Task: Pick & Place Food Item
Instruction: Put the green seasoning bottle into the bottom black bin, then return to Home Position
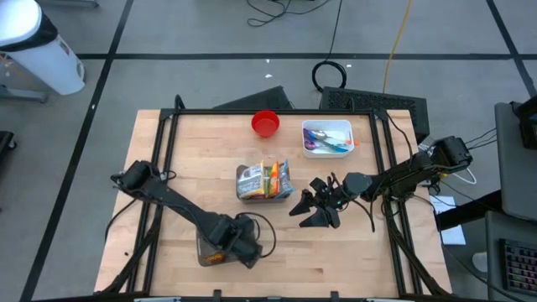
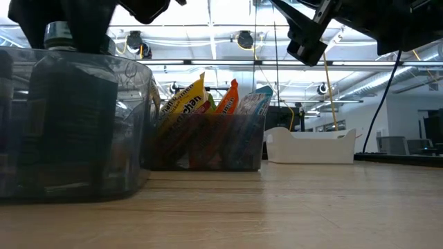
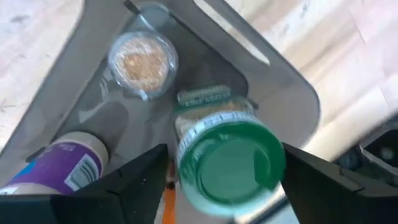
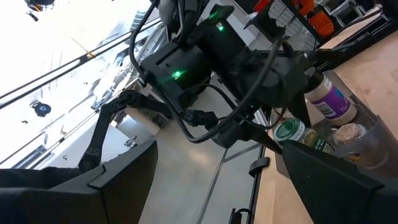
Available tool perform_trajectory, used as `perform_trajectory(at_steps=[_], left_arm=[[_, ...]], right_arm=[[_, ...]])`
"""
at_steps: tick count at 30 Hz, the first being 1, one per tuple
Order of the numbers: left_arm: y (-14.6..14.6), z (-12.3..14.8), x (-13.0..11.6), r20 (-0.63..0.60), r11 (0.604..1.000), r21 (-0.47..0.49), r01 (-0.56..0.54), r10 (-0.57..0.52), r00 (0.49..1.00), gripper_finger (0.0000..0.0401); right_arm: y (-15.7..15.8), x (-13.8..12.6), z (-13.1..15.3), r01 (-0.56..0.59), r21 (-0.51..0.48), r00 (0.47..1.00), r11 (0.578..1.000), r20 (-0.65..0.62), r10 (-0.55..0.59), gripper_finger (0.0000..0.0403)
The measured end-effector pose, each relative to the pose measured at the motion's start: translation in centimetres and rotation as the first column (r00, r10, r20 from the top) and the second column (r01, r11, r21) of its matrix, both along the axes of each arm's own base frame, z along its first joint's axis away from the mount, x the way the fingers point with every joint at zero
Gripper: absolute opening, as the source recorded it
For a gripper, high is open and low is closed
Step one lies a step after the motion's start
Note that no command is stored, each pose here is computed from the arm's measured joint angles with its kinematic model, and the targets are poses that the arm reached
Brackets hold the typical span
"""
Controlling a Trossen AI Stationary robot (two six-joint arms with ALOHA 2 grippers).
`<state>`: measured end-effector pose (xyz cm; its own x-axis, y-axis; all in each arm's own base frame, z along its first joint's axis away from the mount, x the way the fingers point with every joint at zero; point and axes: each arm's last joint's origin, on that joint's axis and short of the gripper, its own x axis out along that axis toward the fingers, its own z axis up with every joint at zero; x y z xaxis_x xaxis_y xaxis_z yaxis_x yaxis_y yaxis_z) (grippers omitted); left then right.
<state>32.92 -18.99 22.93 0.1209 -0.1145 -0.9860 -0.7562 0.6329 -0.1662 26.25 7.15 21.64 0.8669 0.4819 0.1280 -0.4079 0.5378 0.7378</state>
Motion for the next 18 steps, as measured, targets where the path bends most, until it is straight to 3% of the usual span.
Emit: perform_trajectory(at_steps=[6,12,15,18], left_arm=[[0.9,1.2,0.0,-0.001,0.997,-0.07,0.045,-0.045,0.999,0.0323],[3.0,5.8,-1.5,0.143,0.996,-0.076,0.047,-0.036,0.989,0.0319],[4.7,9.2,-3.0,0.29,1.0,-0.002,0.007,-0.006,0.957,0.0304],[6.3,12.7,-4.9,0.487,0.987,0.135,-0.092,0.015,0.873,0.0286]], right_arm=[[0.0,0.0,-0.1,0.001,-0.006,1.0,1.0,-0.005,-0.001,0.0338],[0.0,0.1,-0.5,0.001,-0.009,0.999,1.0,-0.048,-0.002,0.0338],[-0.3,0.2,-0.7,0.011,-0.016,0.997,1.0,-0.077,-0.012,0.0338],[-1.1,0.3,-0.6,0.016,-0.012,0.998,1.0,-0.059,-0.017,0.0338]])
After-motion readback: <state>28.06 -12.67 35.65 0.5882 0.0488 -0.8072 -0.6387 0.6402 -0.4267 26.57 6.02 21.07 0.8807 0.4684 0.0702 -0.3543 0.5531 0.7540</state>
